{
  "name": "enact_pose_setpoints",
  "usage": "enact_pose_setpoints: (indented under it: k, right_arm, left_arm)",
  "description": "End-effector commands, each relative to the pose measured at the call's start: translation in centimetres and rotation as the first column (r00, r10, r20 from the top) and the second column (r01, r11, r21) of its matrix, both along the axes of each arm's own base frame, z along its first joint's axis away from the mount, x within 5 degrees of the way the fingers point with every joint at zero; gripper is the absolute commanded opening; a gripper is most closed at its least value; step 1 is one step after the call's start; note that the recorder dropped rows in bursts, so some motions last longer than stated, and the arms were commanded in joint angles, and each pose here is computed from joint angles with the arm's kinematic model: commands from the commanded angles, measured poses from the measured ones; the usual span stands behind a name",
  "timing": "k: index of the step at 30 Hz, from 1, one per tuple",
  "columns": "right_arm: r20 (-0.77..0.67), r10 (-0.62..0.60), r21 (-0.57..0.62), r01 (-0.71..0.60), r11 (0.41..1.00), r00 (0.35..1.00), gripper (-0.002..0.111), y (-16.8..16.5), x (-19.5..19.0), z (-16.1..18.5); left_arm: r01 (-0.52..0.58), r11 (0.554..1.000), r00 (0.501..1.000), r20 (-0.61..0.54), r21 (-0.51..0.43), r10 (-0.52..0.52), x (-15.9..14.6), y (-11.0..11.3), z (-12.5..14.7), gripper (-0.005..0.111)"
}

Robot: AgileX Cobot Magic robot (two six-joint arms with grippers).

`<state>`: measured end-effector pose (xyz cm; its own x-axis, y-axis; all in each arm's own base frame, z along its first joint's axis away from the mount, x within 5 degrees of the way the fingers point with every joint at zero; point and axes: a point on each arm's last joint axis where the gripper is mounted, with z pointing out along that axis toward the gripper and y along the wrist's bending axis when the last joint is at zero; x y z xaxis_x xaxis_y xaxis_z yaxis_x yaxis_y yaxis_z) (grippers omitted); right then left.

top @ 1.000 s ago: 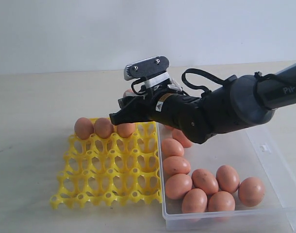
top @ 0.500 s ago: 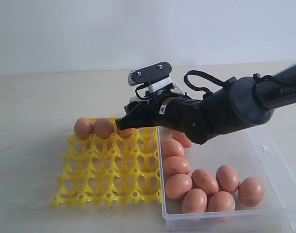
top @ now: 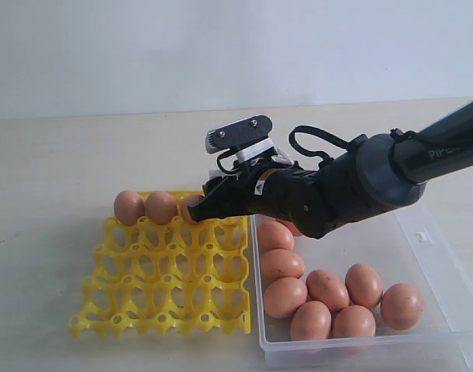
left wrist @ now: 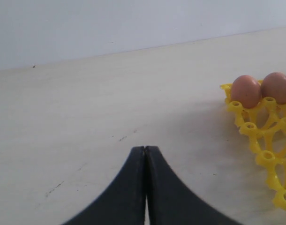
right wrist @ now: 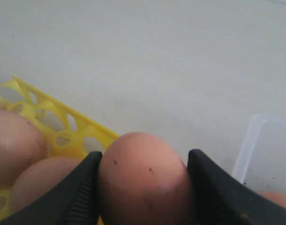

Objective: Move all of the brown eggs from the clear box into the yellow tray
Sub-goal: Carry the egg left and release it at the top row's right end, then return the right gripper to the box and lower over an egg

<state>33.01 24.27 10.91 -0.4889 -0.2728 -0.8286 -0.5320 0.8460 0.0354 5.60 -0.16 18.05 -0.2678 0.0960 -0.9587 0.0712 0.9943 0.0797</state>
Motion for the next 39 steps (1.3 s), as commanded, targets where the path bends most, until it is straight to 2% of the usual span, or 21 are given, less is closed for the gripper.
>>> enact_pose_setpoints:
  k: [1, 5, 8, 21, 24, 25, 30, 35, 39]
  right_arm:
    - [0.003, 0.007, -0.011, -0.007, 1.0, 1.0, 0.016, -0.2, 0.2, 0.1]
    - [0.005, 0.007, -0.009, -0.007, 1.0, 1.0, 0.048, -0.2, 0.2, 0.3]
    - [0.011, 0.007, -0.004, -0.007, 1.0, 1.0, 0.065, -0.2, 0.2, 0.6]
    - [0.028, 0.006, 0.016, -0.007, 1.0, 1.0, 0.067, -0.2, 0.1, 2.5]
    - [0.028, 0.004, 0.023, -0.005, 1.0, 1.0, 0.06, -0.6, -0.2, 4.6]
    - [0.023, 0.004, 0.023, -0.005, 1.0, 1.0, 0.052, -0.8, -0.3, 5.4]
    - [-0.012, 0.038, -0.027, -0.038, 0.999, 0.999, 0.0, -2.3, -1.8, 9.9]
    - [-0.069, 0.054, -0.139, -0.063, 0.988, 0.996, 0.005, -4.8, -3.3, 14.0]
    - [-0.275, -0.033, -0.246, -0.037, 0.969, 0.961, 0.011, -7.7, -4.1, 15.9]
  left_arm:
    - [0.007, 1.0, 1.0, 0.013, -0.008, -0.007, 0.0, -0.1, 0.2, 0.0]
    - [0.007, 1.0, 1.0, 0.013, -0.008, -0.007, 0.0, -0.1, 0.2, 0.0]
    - [0.007, 1.0, 1.0, 0.013, -0.008, -0.007, 0.0, -0.1, 0.2, 0.0]
    - [0.007, 1.0, 1.0, 0.013, -0.008, -0.007, 0.0, -0.1, 0.2, 0.0]
    - [0.007, 1.0, 1.0, 0.013, -0.008, -0.007, 0.0, -0.1, 0.2, 0.0]
    - [0.007, 1.0, 1.0, 0.013, -0.008, -0.007, 0.0, -0.1, 0.2, 0.0]
    - [0.007, 1.0, 1.0, 0.013, -0.008, -0.007, 0.0, -0.1, 0.2, 0.0]
    - [0.007, 1.0, 1.0, 0.013, -0.008, -0.007, 0.0, -0.1, 0.2, 0.0]
    - [0.007, 1.0, 1.0, 0.013, -0.008, -0.007, 0.0, -0.1, 0.2, 0.0]
